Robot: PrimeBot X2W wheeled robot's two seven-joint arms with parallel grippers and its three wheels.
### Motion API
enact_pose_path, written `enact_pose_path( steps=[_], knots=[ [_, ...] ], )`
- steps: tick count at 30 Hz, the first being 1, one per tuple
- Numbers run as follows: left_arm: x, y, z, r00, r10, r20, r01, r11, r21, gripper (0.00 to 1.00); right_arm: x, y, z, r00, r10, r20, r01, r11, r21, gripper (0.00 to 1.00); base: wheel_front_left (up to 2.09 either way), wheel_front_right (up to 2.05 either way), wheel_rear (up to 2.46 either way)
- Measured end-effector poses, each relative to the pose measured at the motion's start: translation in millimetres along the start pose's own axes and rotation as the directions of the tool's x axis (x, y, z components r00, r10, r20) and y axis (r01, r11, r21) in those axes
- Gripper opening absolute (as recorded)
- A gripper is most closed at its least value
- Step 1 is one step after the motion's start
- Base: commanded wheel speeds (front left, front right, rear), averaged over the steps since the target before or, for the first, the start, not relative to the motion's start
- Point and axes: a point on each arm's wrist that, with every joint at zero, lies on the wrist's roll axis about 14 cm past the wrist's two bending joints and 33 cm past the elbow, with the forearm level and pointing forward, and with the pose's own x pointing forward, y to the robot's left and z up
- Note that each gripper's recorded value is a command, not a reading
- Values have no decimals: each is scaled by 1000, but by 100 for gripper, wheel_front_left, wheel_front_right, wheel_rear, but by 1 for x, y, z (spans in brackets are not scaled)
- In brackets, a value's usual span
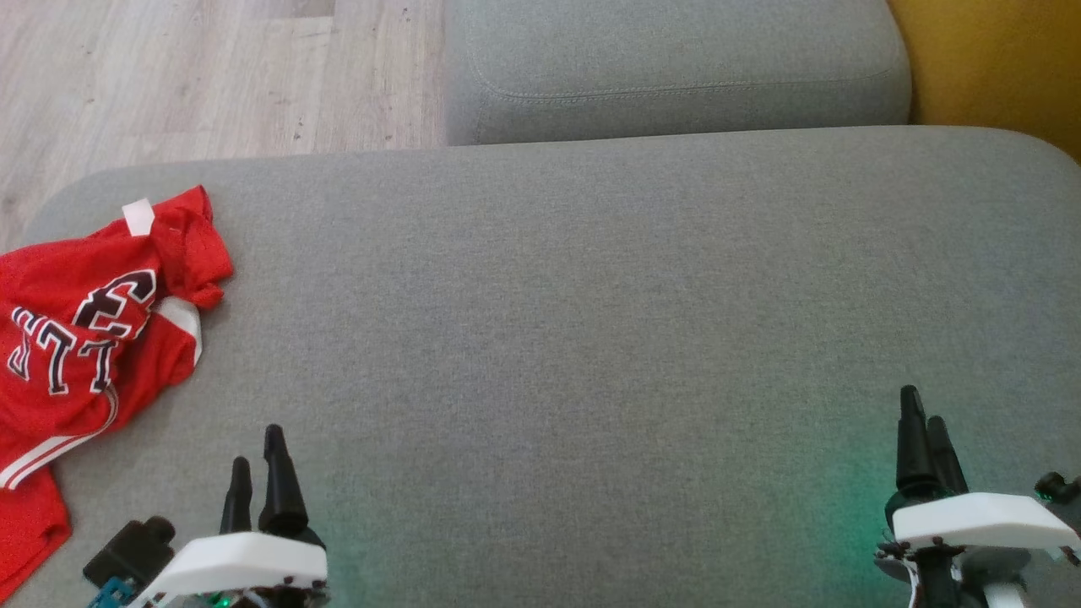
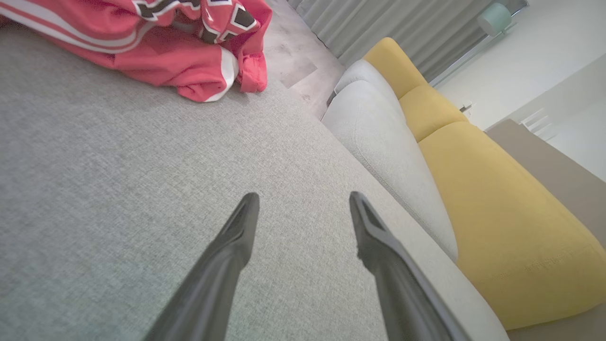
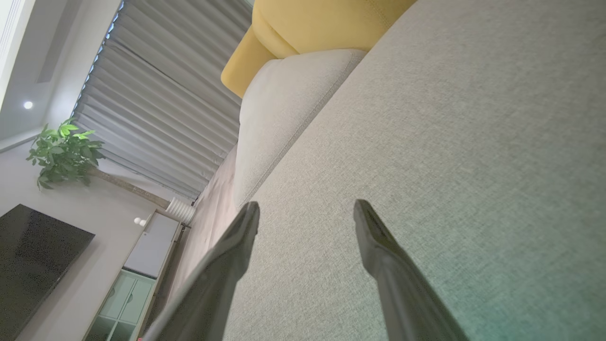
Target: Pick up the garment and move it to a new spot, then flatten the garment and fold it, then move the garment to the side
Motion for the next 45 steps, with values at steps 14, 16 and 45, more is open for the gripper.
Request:
enact_pose_path(
  steps=[14, 16, 45],
  knots=[
    [-1, -10, -1, 999, -34, 14, 30, 981, 192, 100, 1, 11, -2, 999, 40, -1, -39, 986, -163, 100, 0, 0, 0],
    [-1, -12, -1, 999, -44, 16, 40, 975, 217, 100, 1, 12, -1, 999, 46, 3, -45, 981, -187, 100, 0, 0, 0],
    [-7, -28, 2, 990, -128, 66, 72, 834, 547, 100, 2, 38, -2, 989, 144, -9, -129, 851, -509, 100, 0, 0, 0]
  ],
)
